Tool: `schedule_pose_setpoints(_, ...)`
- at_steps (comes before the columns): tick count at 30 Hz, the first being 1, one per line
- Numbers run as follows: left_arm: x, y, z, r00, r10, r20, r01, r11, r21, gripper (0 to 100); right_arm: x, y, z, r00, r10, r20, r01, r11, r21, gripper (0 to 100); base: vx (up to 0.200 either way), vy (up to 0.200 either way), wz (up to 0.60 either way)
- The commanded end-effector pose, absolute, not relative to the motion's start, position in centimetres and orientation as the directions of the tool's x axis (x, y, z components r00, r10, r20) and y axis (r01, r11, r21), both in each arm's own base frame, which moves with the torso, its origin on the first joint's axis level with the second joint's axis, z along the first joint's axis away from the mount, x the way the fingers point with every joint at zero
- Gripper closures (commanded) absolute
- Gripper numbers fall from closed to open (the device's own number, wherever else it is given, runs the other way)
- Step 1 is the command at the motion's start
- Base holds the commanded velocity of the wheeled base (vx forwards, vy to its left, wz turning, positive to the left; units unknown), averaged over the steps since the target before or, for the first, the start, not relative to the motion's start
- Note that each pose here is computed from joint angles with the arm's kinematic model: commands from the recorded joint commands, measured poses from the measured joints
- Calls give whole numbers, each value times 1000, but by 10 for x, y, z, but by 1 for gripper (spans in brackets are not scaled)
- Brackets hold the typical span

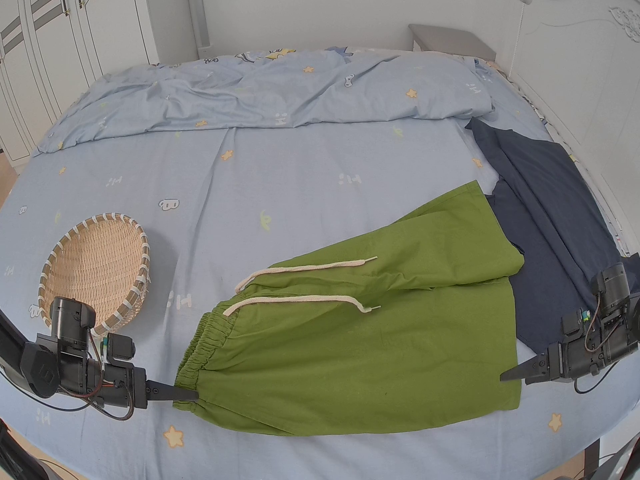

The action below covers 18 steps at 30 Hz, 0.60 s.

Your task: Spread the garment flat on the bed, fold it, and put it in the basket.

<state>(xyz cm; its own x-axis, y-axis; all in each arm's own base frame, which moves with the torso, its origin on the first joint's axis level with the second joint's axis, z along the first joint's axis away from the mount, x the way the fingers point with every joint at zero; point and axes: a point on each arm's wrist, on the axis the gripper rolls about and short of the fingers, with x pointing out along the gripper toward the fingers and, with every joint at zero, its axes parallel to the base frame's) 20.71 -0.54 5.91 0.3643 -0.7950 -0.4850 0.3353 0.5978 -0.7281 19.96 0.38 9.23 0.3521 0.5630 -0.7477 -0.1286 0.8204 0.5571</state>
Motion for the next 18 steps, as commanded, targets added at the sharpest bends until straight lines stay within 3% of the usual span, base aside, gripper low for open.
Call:
schedule_pose_setpoints(1,207,1,61,394,-784,-479,326,607,-725,100,202,4,69,263,569,-779,-71,817,573,0,0,0,0)
schedule_pose_setpoints(5,209,4,62,406,-779,-478,317,611,-726,100,201,5,57,206,602,-771,-46,793,607,0,0,0,0)
schedule_pose_setpoints(18,211,5,62,410,-778,-476,321,612,-723,100,212,10,34,156,665,-730,-45,743,667,0,0,0,0)
